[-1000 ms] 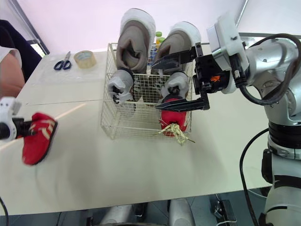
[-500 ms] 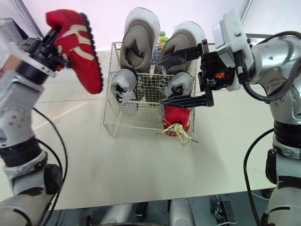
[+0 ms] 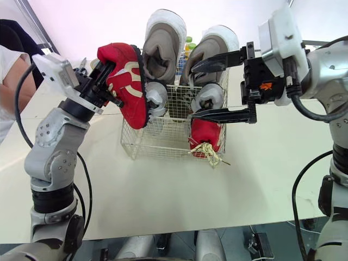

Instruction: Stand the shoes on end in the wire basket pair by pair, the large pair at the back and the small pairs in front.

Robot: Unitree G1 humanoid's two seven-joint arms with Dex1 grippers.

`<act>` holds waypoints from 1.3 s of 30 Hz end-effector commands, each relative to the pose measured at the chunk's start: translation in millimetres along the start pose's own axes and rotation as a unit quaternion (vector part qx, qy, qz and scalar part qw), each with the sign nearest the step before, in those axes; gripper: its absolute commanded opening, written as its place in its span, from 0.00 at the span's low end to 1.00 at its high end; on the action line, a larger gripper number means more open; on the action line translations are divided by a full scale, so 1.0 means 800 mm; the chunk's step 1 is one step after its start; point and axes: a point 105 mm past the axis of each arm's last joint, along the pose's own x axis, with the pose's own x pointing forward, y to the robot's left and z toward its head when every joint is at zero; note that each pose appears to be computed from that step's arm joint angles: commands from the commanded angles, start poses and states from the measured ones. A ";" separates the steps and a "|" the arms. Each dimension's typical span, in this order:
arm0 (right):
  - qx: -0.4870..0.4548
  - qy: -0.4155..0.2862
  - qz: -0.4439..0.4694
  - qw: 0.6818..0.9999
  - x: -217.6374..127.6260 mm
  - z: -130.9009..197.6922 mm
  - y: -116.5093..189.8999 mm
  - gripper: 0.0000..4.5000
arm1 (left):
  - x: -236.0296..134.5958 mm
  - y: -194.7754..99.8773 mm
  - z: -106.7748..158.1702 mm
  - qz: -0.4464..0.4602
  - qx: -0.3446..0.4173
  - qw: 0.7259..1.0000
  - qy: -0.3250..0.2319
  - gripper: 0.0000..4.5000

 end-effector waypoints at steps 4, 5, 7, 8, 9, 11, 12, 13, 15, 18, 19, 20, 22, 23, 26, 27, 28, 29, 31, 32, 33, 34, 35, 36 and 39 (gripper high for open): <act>-0.023 0.000 -0.014 1.000 -0.007 0.018 0.000 1.00 | -0.016 -0.012 -0.017 0.008 0.018 1.000 0.000 0.01; -0.023 0.002 -0.014 1.000 -0.008 0.018 0.000 1.00 | -0.021 -0.015 -0.028 0.015 0.018 1.000 0.005 0.01; -0.023 0.004 -0.013 1.000 -0.009 0.019 0.000 1.00 | -0.029 -0.022 -0.041 0.018 0.027 0.999 0.006 0.01; -0.023 0.004 -0.012 1.000 -0.008 0.019 0.000 1.00 | -0.031 -0.023 -0.046 0.022 0.034 0.999 0.003 0.01; -0.023 0.005 -0.011 1.000 -0.008 0.019 0.000 1.00 | -0.034 -0.025 -0.052 0.025 0.036 0.999 0.001 0.01; -0.023 0.007 -0.010 1.000 -0.008 0.020 0.000 1.00 | -0.040 -0.030 -0.064 0.031 0.035 0.999 0.003 0.01; -0.023 0.008 -0.009 1.000 -0.008 0.020 0.000 1.00 | -0.043 -0.031 -0.070 0.036 0.034 0.999 0.005 0.01; -0.023 0.009 -0.009 1.000 -0.008 0.021 -0.001 1.00 | -0.048 -0.035 -0.075 0.037 0.035 0.999 0.007 0.01; -0.023 0.011 -0.007 1.000 -0.008 0.023 -0.001 1.00 | -0.055 -0.040 -0.082 0.036 0.043 0.998 0.012 0.01; -0.024 0.015 -0.005 1.000 -0.009 0.024 -0.001 1.00 | -0.070 -0.044 -0.097 0.043 0.045 0.998 0.033 0.01; -0.024 0.016 -0.005 1.000 -0.009 0.025 -0.001 1.00 | -0.074 -0.044 -0.099 0.050 0.044 0.997 0.037 0.01; -0.024 0.016 -0.005 1.000 -0.010 0.025 -0.001 1.00 | -0.078 -0.045 -0.102 0.054 0.046 0.996 0.045 0.01; -0.024 0.017 -0.004 1.000 -0.010 0.025 0.000 1.00 | -0.084 -0.049 -0.104 0.058 0.051 0.996 0.051 0.01; -0.024 0.017 -0.004 1.000 -0.010 0.025 0.000 1.00 | -0.086 -0.052 -0.105 0.057 0.058 0.995 0.054 0.01; -0.024 0.018 -0.005 1.000 -0.010 0.024 -0.001 1.00 | -0.093 -0.063 -0.119 0.047 0.060 0.994 0.073 0.01; -0.024 0.018 -0.005 1.000 -0.009 0.024 -0.001 1.00 | -0.095 -0.065 -0.122 0.045 0.062 0.994 0.077 0.01; -0.024 0.018 -0.004 1.000 -0.010 0.025 -0.001 1.00 | -0.096 -0.066 -0.124 0.042 0.065 0.994 0.081 0.01; -0.024 0.017 -0.004 1.000 -0.010 0.024 -0.001 1.00 | -0.098 -0.066 -0.127 0.038 0.069 0.993 0.087 0.01; -0.023 0.018 -0.004 1.000 -0.011 0.024 -0.001 1.00 | -0.103 -0.065 -0.130 0.037 0.074 0.992 0.094 0.01; -0.023 0.018 -0.004 1.000 -0.011 0.022 -0.002 1.00 | -0.106 -0.063 -0.131 0.039 0.074 0.992 0.098 0.09; -0.023 0.018 -0.004 1.000 -0.011 0.021 -0.002 1.00 | -0.109 -0.061 -0.131 0.041 0.074 0.991 0.100 0.18; -0.022 0.018 -0.004 1.000 -0.011 0.021 -0.002 1.00 | -0.111 -0.060 -0.131 0.041 0.077 0.991 0.102 0.25; -0.022 0.018 -0.004 1.000 -0.011 0.020 -0.002 1.00 | -0.113 -0.059 -0.130 0.042 0.081 0.991 0.102 0.34; -0.022 0.018 -0.004 1.000 -0.010 0.019 -0.002 1.00 | -0.115 -0.059 -0.129 0.043 0.082 0.990 0.102 0.45; -0.019 0.018 -0.005 1.000 -0.011 0.015 0.000 1.00 | -0.126 -0.059 -0.121 0.040 0.090 0.989 0.108 0.75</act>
